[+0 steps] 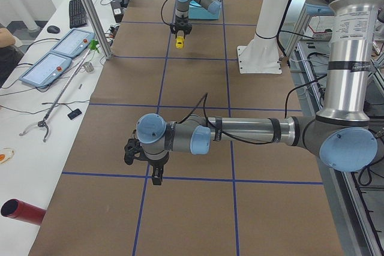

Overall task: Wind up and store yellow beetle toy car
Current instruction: 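Lift the yellow car and carry it with the right gripper into the bin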

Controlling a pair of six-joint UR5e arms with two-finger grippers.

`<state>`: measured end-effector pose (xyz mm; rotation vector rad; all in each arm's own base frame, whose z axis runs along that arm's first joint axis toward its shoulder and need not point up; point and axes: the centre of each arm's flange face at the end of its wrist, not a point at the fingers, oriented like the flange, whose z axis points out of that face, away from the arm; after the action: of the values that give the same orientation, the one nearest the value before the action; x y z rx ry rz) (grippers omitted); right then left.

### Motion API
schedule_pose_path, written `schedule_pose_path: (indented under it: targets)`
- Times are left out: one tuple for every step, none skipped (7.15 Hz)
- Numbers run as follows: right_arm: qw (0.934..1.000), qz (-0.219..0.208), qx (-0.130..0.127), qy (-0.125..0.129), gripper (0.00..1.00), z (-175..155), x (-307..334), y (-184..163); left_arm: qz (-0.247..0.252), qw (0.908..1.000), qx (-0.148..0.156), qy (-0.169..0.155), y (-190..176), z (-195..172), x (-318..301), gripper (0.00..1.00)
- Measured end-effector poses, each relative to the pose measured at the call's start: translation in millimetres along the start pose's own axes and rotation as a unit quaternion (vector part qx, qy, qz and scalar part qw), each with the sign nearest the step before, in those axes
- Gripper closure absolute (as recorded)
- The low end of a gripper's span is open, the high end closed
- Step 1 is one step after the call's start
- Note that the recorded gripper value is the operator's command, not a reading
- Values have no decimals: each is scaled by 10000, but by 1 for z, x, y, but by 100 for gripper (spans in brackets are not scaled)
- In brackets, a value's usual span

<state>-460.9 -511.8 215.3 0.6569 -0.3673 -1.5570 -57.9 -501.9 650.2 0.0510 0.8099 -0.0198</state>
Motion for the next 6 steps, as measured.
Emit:
schedule_pose_path:
  targets:
    - [10000, 64, -3, 41, 97, -18, 9, 44, -1, 10000, -1, -1, 1, 0, 0, 0]
    - [9997, 232, 48, -4, 96, -34, 17, 91, 1, 10000, 1, -3, 1, 0, 0, 0]
    - [9994, 336, 49, -40, 95, -42, 17, 135, 0, 10000, 6, -3, 1, 0, 0, 0]
    - [9991, 427, -34, -57, 95, -44, 10, 179, -1, 10000, 13, -5, 1, -1, -1, 0]
    - [9981, 601, -145, -79, 95, -44, -1, 223, -2, 10000, 16, -7, 1, -1, -1, 0]
    - [9962, 814, -251, -179, 95, -39, -20, 268, -3, 10000, 18, -7, 1, -1, -1, 0]
